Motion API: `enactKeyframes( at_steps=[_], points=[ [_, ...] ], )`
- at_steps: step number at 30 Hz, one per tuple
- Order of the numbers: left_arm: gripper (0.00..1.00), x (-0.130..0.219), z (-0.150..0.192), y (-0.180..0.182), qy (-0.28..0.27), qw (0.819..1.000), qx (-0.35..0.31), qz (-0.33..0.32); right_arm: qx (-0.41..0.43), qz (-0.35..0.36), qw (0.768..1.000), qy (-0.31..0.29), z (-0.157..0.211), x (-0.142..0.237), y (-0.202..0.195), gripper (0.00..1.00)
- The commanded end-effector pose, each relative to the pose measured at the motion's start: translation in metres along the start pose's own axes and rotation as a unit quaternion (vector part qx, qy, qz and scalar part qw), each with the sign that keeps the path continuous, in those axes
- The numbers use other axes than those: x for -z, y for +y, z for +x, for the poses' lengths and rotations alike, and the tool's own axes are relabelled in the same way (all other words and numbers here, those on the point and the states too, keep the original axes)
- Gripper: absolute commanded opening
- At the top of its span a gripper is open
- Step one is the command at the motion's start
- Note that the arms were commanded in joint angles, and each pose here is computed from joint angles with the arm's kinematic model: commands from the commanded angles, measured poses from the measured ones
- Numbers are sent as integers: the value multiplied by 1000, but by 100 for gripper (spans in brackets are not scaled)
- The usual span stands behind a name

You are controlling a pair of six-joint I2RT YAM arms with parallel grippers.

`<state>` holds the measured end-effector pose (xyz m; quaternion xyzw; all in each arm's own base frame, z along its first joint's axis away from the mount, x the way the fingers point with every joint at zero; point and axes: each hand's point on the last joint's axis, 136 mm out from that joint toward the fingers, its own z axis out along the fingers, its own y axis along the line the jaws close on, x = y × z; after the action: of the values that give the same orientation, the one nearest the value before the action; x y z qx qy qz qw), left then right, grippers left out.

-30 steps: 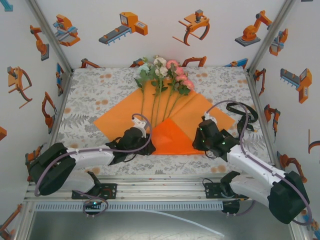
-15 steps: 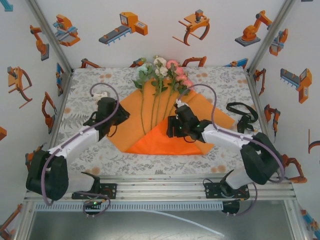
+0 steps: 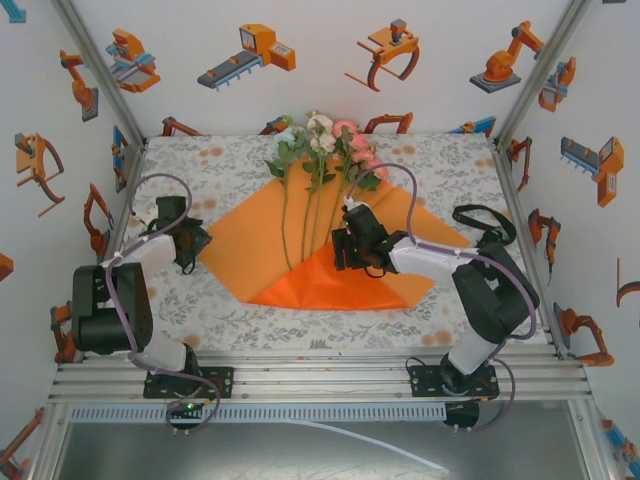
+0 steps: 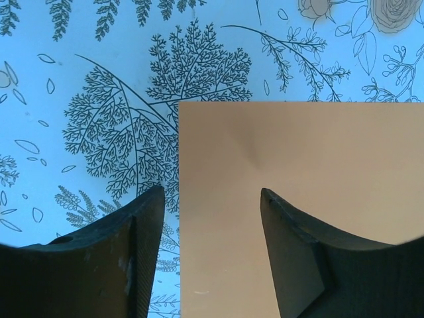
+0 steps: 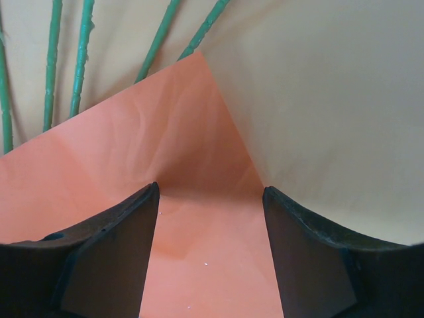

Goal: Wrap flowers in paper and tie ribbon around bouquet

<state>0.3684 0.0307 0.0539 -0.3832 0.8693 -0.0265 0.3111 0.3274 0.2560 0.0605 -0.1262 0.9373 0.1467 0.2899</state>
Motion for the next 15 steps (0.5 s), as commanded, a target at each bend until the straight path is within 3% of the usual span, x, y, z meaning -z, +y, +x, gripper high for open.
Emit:
enactKeyframes(
  at_steps=[1, 8, 15],
  points=[
    [58, -7, 0, -4, 1, 1000, -10, 4, 14, -15, 1000, -4, -7, 2, 7, 59],
    [50, -17, 55, -36, 76, 991, 21, 107, 14, -14, 1000, 11, 3, -4, 5, 57],
    [49, 29, 84, -95, 116, 960, 45, 250, 10, -2, 1000, 14, 5, -5, 1, 56]
  ],
)
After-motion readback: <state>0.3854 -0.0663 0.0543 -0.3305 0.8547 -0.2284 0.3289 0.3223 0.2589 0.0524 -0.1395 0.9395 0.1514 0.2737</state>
